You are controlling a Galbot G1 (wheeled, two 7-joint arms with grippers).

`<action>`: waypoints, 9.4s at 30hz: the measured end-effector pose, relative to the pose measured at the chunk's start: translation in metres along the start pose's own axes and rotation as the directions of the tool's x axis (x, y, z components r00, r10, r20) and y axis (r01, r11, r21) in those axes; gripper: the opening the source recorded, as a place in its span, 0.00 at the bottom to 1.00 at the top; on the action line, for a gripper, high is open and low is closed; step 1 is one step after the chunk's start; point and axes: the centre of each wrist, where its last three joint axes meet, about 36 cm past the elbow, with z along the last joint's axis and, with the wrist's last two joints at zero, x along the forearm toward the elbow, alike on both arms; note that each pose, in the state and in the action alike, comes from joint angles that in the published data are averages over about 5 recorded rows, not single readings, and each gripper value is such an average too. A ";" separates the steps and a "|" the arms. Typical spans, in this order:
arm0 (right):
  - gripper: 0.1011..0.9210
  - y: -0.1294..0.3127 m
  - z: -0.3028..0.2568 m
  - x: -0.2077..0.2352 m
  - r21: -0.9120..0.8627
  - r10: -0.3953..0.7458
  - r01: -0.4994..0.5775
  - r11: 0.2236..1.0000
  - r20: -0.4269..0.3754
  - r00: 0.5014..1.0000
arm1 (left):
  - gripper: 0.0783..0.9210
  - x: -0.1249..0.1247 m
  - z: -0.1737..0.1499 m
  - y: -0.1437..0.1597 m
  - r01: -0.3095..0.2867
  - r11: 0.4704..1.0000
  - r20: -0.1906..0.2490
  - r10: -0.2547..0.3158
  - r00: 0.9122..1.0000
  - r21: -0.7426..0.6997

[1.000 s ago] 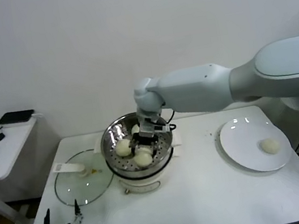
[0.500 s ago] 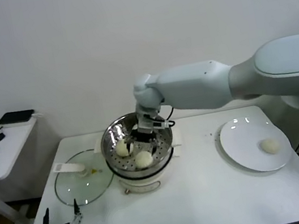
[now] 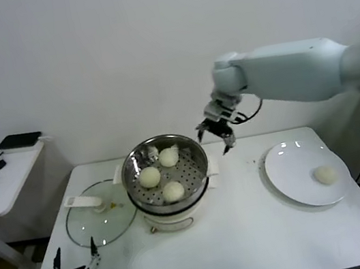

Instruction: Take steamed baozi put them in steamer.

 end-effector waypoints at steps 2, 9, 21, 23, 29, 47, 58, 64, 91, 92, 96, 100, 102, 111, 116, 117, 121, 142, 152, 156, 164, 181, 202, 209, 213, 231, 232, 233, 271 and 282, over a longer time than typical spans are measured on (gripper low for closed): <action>0.88 0.018 0.021 0.000 -0.070 -0.005 0.004 0.998 -0.023 1.000 | 0.88 0.000 0.000 0.000 0.000 1.000 -0.001 0.000 1.000 0.000; 0.88 0.086 0.084 -0.013 -0.262 -0.042 0.021 0.965 -0.074 0.996 | 0.88 0.001 0.003 0.000 -0.002 1.000 -0.008 0.002 1.000 -0.002; 0.88 0.178 0.151 -0.058 -0.431 -0.105 0.045 0.901 -0.116 0.988 | 0.88 0.005 0.009 0.000 -0.004 1.000 -0.021 0.004 1.000 -0.014; 0.88 0.188 0.159 -0.066 -0.446 -0.115 0.049 0.894 -0.121 0.986 | 0.88 0.005 0.010 0.000 -0.005 1.000 -0.023 0.004 1.000 -0.017; 0.88 0.215 0.179 -0.086 -0.485 -0.145 0.063 0.872 -0.133 0.980 | 0.88 0.006 0.013 0.000 -0.006 1.000 -0.032 0.005 0.999 -0.024; 0.88 0.265 0.208 -0.134 -0.567 -0.180 0.067 0.821 -0.145 0.973 | 0.88 0.012 0.019 0.001 -0.013 0.999 -0.048 0.011 0.999 -0.041; 0.88 0.269 0.212 -0.150 -0.588 -0.175 0.058 0.807 -0.143 0.974 | 0.88 0.011 0.019 0.001 -0.014 0.999 -0.046 0.012 0.999 -0.043; 0.84 0.270 0.212 -0.155 -0.592 -0.178 0.063 0.804 -0.138 0.974 | 0.88 0.010 0.018 0.001 -0.012 0.999 -0.046 0.010 0.999 -0.044; 0.62 0.192 0.175 -0.059 -0.577 -0.037 -0.059 0.815 -0.152 0.988 | 0.88 0.006 0.009 -0.005 -0.020 0.999 -0.025 0.020 0.999 -0.033; 0.62 0.184 0.169 -0.051 -0.578 -0.020 -0.070 0.813 -0.149 0.989 | 0.88 0.005 0.009 -0.005 -0.021 0.999 -0.024 0.020 1.000 -0.032; 0.62 0.153 0.139 -0.021 -0.585 0.054 -0.119 0.802 -0.126 0.990 | 0.88 0.003 0.007 -0.007 -0.020 0.999 -0.022 0.020 1.000 -0.027; 0.62 0.123 0.102 0.004 -0.596 0.129 -0.156 0.787 -0.089 0.988 | 0.88 0.003 0.006 -0.007 -0.019 1.000 -0.023 0.019 1.000 -0.025; 0.62 0.110 0.083 0.013 -0.603 0.156 -0.164 0.781 -0.066 0.986 | 0.88 0.003 0.006 -0.008 -0.019 1.000 -0.024 0.018 1.000 -0.024; 0.62 0.052 0.009 0.038 -0.616 0.219 -0.150 0.773 0.037 0.975 | 0.88 0.004 0.006 -0.006 -0.017 1.000 -0.030 0.016 0.999 -0.026; 0.62 0.024 -0.022 0.036 -0.603 0.209 -0.120 0.788 0.080 0.975 | 0.88 0.005 0.007 -0.005 -0.015 0.999 -0.035 0.014 0.999 -0.028; 0.62 0.019 -0.027 0.033 -0.599 0.203 -0.112 0.793 0.087 0.975 | 0.88 0.005 0.007 -0.005 -0.015 0.999 -0.036 0.014 0.999 -0.028; 0.62 -0.002 -0.047 0.020 -0.580 0.172 -0.080 0.811 0.105 0.979 | 0.88 0.005 0.008 -0.004 -0.017 0.999 -0.040 0.015 0.999 -0.028; 0.62 -0.057 -0.107 -0.053 -0.515 0.074 -0.021 0.857 0.082 0.994 | 0.88 0.006 0.013 -0.003 -0.015 0.999 -0.049 0.013 0.999 -0.029; 0.62 -0.061 -0.110 -0.072 -0.502 0.065 -0.027 0.864 0.058 0.996 | 0.88 0.006 0.014 -0.002 -0.013 0.999 -0.047 0.012 0.999 -0.029; 0.63 -0.063 -0.110 -0.075 -0.496 0.066 -0.033 0.868 0.049 0.997 | 0.88 0.006 0.013 -0.002 -0.012 1.000 -0.045 0.011 0.999 -0.029; 0.63 -0.061 -0.109 -0.079 -0.483 0.061 -0.035 0.875 0.039 0.997 | 0.88 0.006 0.014 -0.001 -0.009 1.000 -0.045 0.008 0.999 -0.028; 0.88 -0.061 -0.104 -0.068 -0.464 0.069 -0.040 0.885 0.045 0.997 | 0.88 0.004 0.010 -0.001 -0.008 1.000 -0.043 0.008 0.999 -0.006; 0.88 0.022 -0.048 -0.027 -0.725 0.468 -0.327 0.606 -0.008 0.884 | 0.88 0.005 0.005 0.000 -0.009 1.000 -0.030 0.009 1.000 -0.011; 0.88 0.081 -0.041 -0.050 -0.821 0.672 -0.411 0.397 -0.045 0.739 | 0.88 0.003 0.002 0.000 -0.017 1.000 -0.015 0.016 1.000 -0.015; 0.88 0.120 -0.039 -0.068 -0.864 0.760 -0.424 0.271 -0.078 0.645 | 0.88 0.003 0.000 -0.001 -0.027 0.999 -0.006 0.026 1.000 -0.021; 0.88 0.290 -0.090 -0.152 -0.941 0.945 -0.260 -0.217 -0.270 0.187 | 0.88 0.007 -0.002 -0.001 -0.045 0.998 0.026 0.047 0.999 -0.046; 0.88 0.300 -0.095 -0.158 -0.938 0.942 -0.242 -0.248 -0.292 0.165 | 0.88 0.008 -0.003 -0.001 -0.046 0.998 0.027 0.047 0.999 -0.047; 0.88 0.310 -0.100 -0.164 -0.934 0.938 -0.225 -0.277 -0.314 0.148 | 0.88 0.008 -0.003 -0.001 -0.047 0.998 0.029 0.048 0.998 -0.049; 0.88 0.479 -0.250 -0.275 -0.811 0.804 -0.068 -0.581 -0.585 0.106 | 0.88 0.022 -0.005 0.001 -0.056 0.996 0.048 0.059 0.997 -0.073; 0.88 0.480 -0.255 -0.276 -0.810 0.803 -0.068 -0.583 -0.587 0.108 | 0.88 0.022 -0.004 0.000 -0.061 0.996 0.048 0.064 0.997 -0.072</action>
